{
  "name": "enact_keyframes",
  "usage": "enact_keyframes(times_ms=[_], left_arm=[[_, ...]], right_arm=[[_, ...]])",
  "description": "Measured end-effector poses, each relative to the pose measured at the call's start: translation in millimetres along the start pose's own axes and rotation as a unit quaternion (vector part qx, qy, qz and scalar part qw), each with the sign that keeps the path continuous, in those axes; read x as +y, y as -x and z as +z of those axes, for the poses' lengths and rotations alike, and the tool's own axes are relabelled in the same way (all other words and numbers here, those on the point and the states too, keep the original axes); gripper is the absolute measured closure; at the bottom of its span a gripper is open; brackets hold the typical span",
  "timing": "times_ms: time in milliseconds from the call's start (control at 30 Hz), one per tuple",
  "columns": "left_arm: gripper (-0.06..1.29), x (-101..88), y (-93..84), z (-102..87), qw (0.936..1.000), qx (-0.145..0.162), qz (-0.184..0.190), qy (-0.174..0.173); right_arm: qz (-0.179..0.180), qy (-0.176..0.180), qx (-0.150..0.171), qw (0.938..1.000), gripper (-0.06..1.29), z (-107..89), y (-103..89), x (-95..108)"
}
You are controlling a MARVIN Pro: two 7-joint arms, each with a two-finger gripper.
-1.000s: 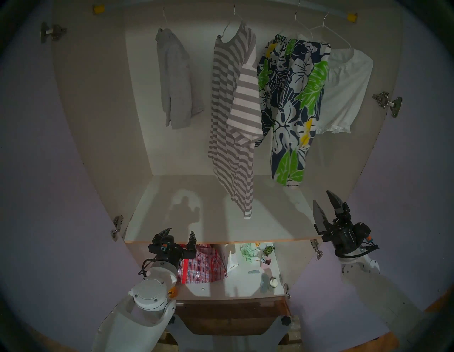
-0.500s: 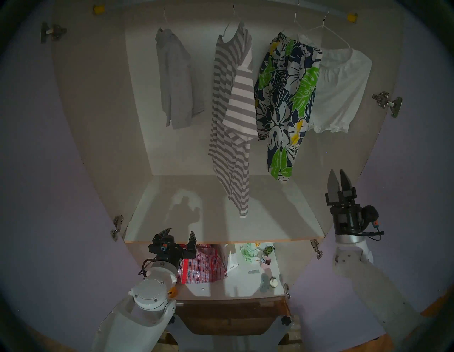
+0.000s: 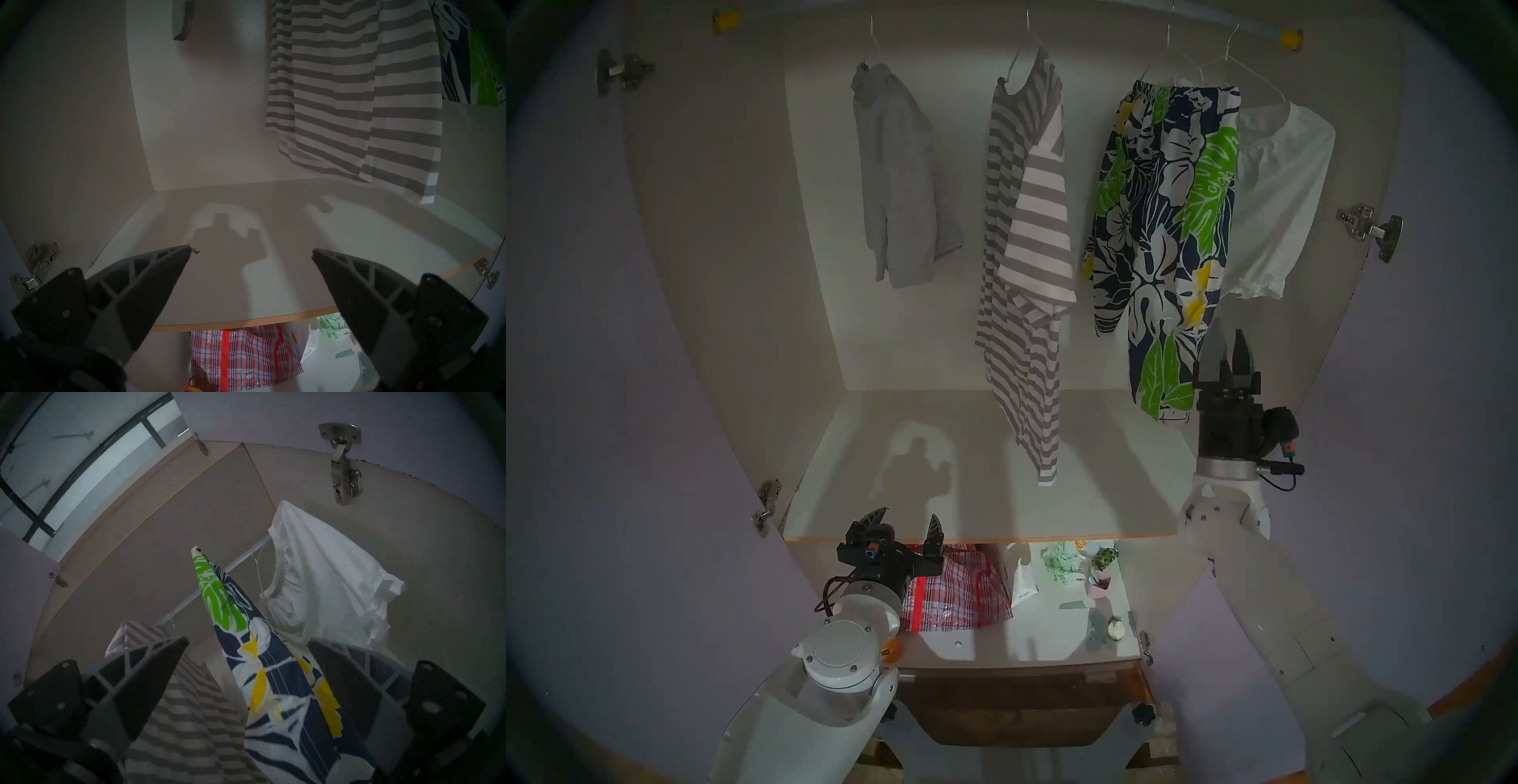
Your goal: Move and arrange clothes and pants in the wardrobe
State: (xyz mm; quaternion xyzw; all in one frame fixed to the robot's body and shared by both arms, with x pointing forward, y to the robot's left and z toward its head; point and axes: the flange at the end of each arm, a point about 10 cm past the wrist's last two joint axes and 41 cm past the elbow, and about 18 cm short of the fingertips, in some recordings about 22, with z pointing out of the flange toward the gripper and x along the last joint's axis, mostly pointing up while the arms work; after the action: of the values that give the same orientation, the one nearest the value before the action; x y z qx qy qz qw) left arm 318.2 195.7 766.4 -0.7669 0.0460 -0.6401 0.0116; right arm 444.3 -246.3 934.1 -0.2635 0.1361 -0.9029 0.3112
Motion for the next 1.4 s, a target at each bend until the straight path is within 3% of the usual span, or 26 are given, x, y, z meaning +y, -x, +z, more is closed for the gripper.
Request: enact_keyframes(times_ms=[167, 467, 667, 933, 1167, 1400], left_arm=[[0.04, -0.2, 0.0, 0.0, 1.0, 0.0, 0.0, 0.0], [0.04, -0.2, 0.1, -0.1, 1.0, 0.0, 0.0, 0.0], [0.04, -0.4, 0.0, -0.2, 1.0, 0.0, 0.0, 0.0], [0.04, -0.3, 0.0, -0.3, 1.0, 0.0, 0.0, 0.0], [0.04, -0.3, 0.0, -0.4, 1.0, 0.001, 0.0, 0.0], [0.04, -0.3, 0.0, -0.4, 1.0, 0.001, 0.0, 0.0]], right_arm=[[-0.005, 0.025, 0.035, 0.9991, 0.03, 35.5, -1.0, 4], [-0.029, 0.08, 0.051, 0.9951, 0.03, 94.2, 4.7, 7], [-0.029, 0.05, 0.09, 0.9943, 0.03, 137.3, -6.1, -12], [-0.041, 0.045, 0.13, 0.9896, 0.03, 172.9, -13.9, -28], [-0.05, 0.056, 0.154, 0.9852, 0.03, 189.2, -17.9, -33], [-0.041, 0.059, 0.161, 0.9843, 0.03, 189.4, -28.0, -38]])
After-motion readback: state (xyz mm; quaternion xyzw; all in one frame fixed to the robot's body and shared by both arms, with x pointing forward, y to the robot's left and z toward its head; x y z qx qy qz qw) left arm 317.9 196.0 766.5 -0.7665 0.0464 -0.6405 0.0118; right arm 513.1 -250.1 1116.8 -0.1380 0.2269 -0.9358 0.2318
